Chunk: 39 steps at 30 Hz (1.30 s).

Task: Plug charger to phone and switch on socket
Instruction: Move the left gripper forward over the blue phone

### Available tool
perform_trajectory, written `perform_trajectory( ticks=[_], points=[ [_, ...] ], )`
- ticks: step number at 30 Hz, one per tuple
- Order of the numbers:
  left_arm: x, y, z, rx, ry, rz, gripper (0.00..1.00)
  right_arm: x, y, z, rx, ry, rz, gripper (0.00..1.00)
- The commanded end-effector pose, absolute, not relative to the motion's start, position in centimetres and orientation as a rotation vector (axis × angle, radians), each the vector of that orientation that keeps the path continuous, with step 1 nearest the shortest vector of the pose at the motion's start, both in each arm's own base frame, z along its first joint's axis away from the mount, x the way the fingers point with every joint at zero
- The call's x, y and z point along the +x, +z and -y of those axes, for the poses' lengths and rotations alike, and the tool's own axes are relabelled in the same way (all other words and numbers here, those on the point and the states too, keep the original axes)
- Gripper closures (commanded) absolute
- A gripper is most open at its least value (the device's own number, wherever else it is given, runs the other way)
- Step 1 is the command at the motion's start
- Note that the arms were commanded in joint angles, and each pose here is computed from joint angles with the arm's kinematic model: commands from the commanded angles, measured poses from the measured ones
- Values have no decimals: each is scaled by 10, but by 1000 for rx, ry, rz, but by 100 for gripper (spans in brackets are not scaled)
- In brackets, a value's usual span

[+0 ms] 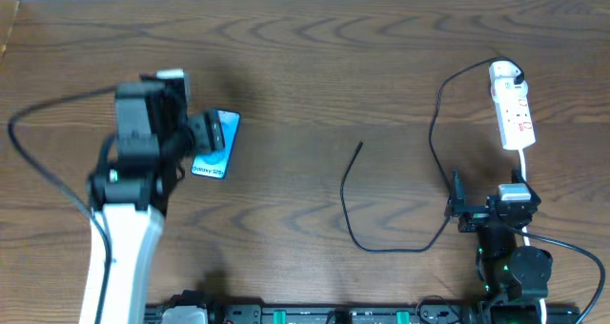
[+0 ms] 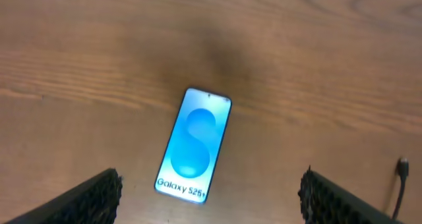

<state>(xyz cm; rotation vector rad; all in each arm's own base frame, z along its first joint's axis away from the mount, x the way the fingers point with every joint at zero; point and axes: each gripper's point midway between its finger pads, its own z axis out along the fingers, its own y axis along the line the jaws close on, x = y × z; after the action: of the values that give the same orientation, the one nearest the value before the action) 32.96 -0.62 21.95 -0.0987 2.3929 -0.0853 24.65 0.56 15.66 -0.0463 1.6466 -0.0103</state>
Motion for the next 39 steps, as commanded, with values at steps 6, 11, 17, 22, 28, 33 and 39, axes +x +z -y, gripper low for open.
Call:
perform_trajectory(
  ticks=[6,11,17,22,28,33,39],
  points=[
    [355,209,6,-142,-93,-2608,14,246,156,-3,-45,-30,-1648,1],
    [358,195,7,-139,-94,-2650,14,246,156,-3,-45,-30,-1648,1],
    [352,184,7,-143,-92,-2699,14,246,156,-3,-45,-30,-1648,1],
    [352,184,7,-142,-92,-2701,14,246,156,-3,-45,-30,-1648,1],
    [351,183,6,-154,-88,-2707,4,246,156,-3,-45,-30,-1648,1],
    [357,180,6,-155,-86,-2725,2,246,156,-3,-45,-30,-1648,1],
    [369,151,2,-136,-10,-2876,2,246,156,-3,-45,-30,-1648,1]
  ],
)
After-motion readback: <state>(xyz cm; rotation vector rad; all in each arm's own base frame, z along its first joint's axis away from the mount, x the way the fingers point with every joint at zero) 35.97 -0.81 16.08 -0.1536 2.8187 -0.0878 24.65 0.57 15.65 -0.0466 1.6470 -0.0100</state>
